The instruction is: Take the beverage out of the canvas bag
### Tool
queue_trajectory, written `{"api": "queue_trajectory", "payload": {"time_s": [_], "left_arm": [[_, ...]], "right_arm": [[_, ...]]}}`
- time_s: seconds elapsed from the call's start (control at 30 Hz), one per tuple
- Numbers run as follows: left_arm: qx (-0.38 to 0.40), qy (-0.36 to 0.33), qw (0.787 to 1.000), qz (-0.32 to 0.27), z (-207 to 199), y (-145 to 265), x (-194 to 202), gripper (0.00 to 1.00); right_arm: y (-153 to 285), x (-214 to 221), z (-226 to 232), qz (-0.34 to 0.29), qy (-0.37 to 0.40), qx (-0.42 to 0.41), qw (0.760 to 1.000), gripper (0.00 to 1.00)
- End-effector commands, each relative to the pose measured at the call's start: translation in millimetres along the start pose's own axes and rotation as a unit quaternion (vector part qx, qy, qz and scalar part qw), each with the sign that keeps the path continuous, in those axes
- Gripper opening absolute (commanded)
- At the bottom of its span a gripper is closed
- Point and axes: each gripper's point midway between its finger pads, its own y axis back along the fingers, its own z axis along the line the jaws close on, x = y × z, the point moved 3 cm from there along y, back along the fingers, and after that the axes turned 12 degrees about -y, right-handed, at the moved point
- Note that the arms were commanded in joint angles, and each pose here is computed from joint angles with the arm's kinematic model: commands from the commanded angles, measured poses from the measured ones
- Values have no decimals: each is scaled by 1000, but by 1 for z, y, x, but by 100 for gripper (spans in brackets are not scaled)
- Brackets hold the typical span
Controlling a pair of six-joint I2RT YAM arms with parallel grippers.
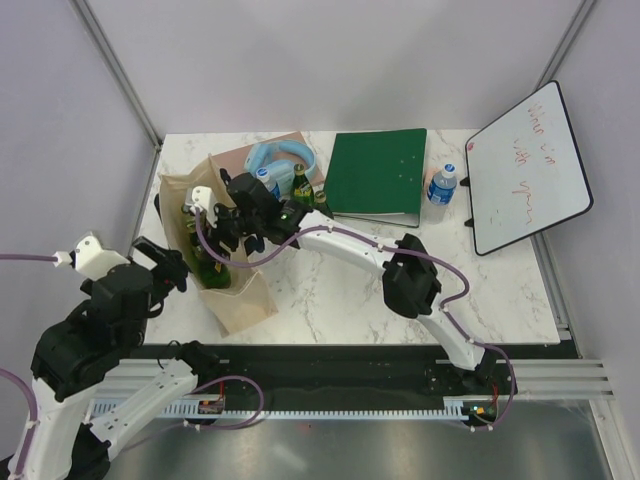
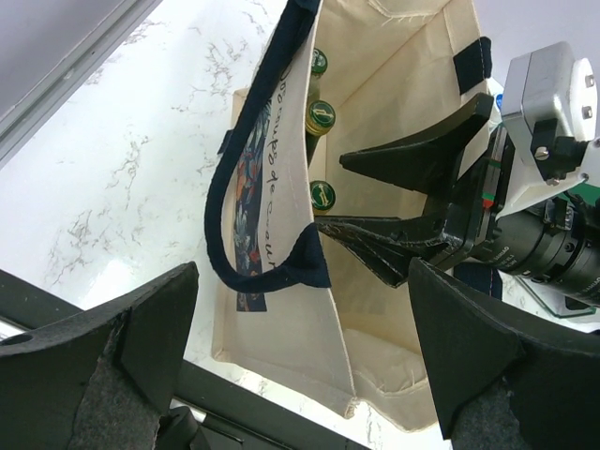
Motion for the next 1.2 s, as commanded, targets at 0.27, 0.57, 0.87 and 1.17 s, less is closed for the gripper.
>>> {"api": "queue_trajectory", "payload": {"time_s": [0.27, 0.57, 0.87, 1.17], "left_arm": [[-6, 32, 999, 6, 5, 2, 5, 99], [-7, 35, 999, 6, 7, 2, 7, 99], [-4, 37, 999, 9, 7, 3, 9, 99], [2, 45, 999, 6, 9, 5, 9, 99]], "right_arm": [[-31, 9, 4, -10, 21, 2, 1000, 65], [-28, 22, -1, 15, 31, 26, 999, 45], [-14, -28, 12, -38, 46, 14, 998, 0], [34, -123, 29, -156, 51, 18, 986, 0]]}}
